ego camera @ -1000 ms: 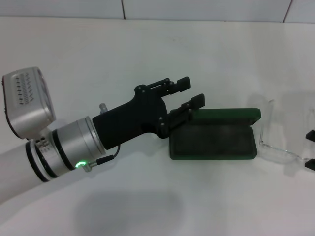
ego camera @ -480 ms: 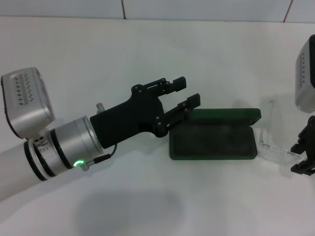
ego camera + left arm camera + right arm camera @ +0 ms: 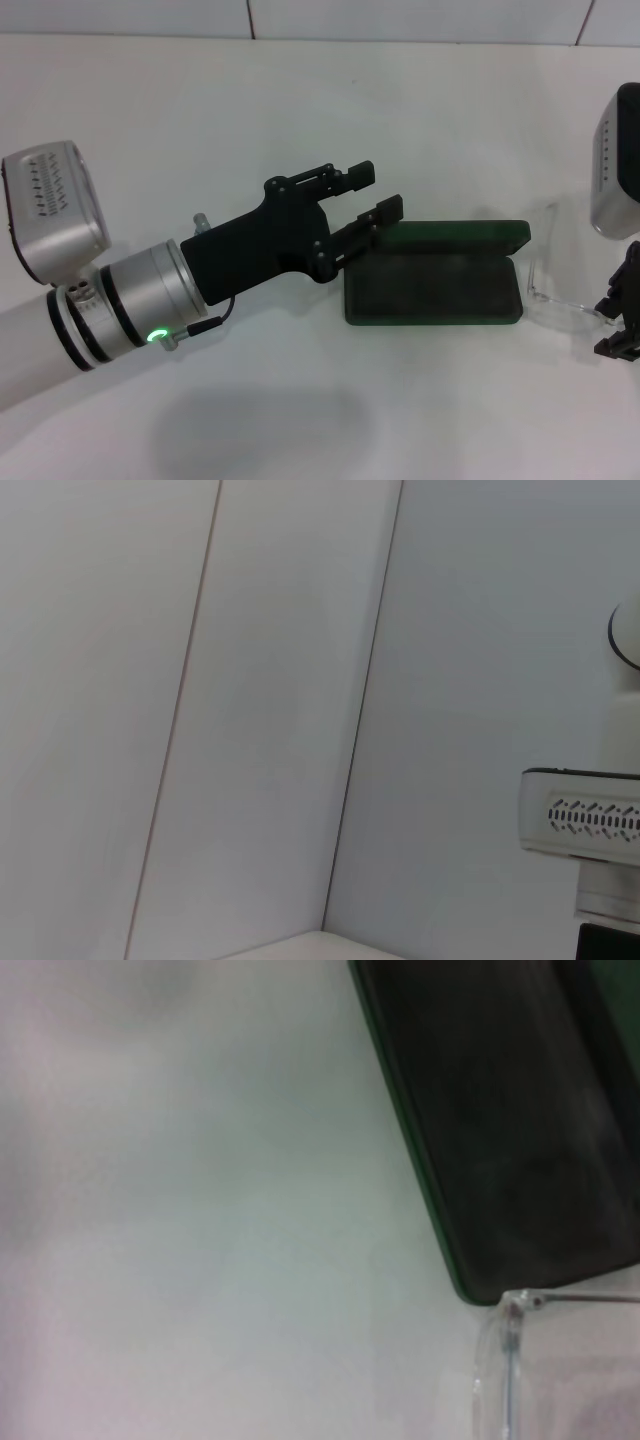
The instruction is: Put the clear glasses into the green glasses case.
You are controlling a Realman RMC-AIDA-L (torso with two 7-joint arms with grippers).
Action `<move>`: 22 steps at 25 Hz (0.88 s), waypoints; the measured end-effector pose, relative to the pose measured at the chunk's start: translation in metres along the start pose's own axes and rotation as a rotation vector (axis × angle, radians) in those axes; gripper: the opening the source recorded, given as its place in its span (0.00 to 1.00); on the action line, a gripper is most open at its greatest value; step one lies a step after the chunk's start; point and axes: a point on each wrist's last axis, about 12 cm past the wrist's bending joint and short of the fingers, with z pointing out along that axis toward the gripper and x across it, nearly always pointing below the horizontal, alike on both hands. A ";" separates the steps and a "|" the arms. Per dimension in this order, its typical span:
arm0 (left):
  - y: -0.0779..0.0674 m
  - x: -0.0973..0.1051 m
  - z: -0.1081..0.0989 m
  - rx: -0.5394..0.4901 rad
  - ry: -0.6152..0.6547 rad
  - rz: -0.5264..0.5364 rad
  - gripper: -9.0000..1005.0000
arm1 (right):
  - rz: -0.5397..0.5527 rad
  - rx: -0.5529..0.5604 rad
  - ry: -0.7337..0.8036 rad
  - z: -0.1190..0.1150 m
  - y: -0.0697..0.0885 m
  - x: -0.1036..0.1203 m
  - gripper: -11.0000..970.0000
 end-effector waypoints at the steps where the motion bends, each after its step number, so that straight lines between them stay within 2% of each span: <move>1: 0.000 0.000 0.000 0.000 0.000 0.000 0.50 | -0.002 -0.001 0.002 0.001 0.000 0.000 0.45; 9: 0.000 0.000 0.000 0.000 0.000 -0.002 0.50 | -0.007 0.001 0.005 0.003 0.001 -0.001 0.42; 22: -0.001 0.001 -0.001 -0.005 -0.004 -0.016 0.50 | 0.011 0.020 -0.024 0.006 0.000 0.004 0.17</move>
